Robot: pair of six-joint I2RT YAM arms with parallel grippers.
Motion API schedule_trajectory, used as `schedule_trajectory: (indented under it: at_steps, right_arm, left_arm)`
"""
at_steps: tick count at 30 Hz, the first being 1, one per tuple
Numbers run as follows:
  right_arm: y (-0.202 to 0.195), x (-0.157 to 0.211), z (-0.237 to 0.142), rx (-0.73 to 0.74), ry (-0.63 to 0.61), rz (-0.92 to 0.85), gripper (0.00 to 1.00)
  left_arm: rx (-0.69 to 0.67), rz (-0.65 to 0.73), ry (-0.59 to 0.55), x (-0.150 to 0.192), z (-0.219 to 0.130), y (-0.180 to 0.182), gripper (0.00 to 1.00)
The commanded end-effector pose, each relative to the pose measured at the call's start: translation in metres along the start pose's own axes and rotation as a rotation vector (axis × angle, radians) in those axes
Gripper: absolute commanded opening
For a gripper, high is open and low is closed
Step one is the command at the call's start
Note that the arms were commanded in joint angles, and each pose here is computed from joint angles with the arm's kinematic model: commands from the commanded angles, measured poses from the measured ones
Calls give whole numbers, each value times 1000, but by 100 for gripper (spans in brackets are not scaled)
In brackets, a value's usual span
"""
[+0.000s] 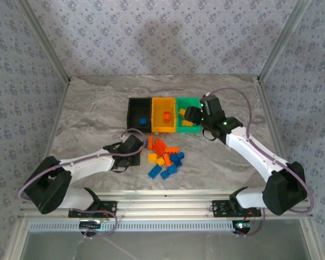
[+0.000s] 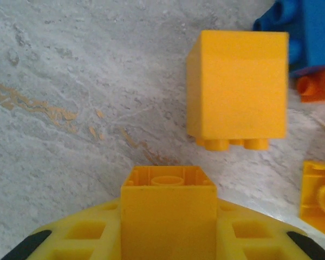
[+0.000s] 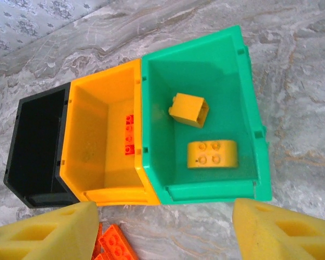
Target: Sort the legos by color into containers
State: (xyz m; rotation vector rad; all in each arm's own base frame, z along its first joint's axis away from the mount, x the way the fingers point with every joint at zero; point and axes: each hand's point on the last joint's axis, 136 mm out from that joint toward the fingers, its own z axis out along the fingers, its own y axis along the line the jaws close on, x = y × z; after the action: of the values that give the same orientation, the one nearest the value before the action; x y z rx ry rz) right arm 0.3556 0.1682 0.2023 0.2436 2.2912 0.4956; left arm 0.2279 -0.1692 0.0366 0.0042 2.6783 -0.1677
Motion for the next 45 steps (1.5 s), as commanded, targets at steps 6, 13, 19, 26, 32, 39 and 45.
schedule_trajectory:
  at_steps: [6, 13, 19, 26, 32, 39, 45]
  right_arm:
    - [-56, 34, -5, 105, 11, 112, 69]
    - [-83, 55, -13, 159, 33, 130, 69]
    - [-94, 63, -19, 170, 33, 149, 69]
    - [-96, 68, -22, 162, 39, 158, 69]
    - [-93, 67, -26, 132, 20, 156, 71]
    - [-73, 75, -20, 33, 71, 122, 73]
    - [-45, 104, -5, -21, 178, -3, 75]
  left_arm:
    - [259, 57, -144, -93, -64, -97, 30]
    - [405, 140, -174, -163, -56, -201, 30]
    - [400, 190, -130, -189, -16, -251, 29]
    - [375, 199, -136, -209, 10, -278, 34]
    - [380, 178, -137, -219, 17, -290, 59]
    - [461, 155, -225, -240, -40, -295, 82]
    - [544, 115, -316, -227, -99, -263, 100]
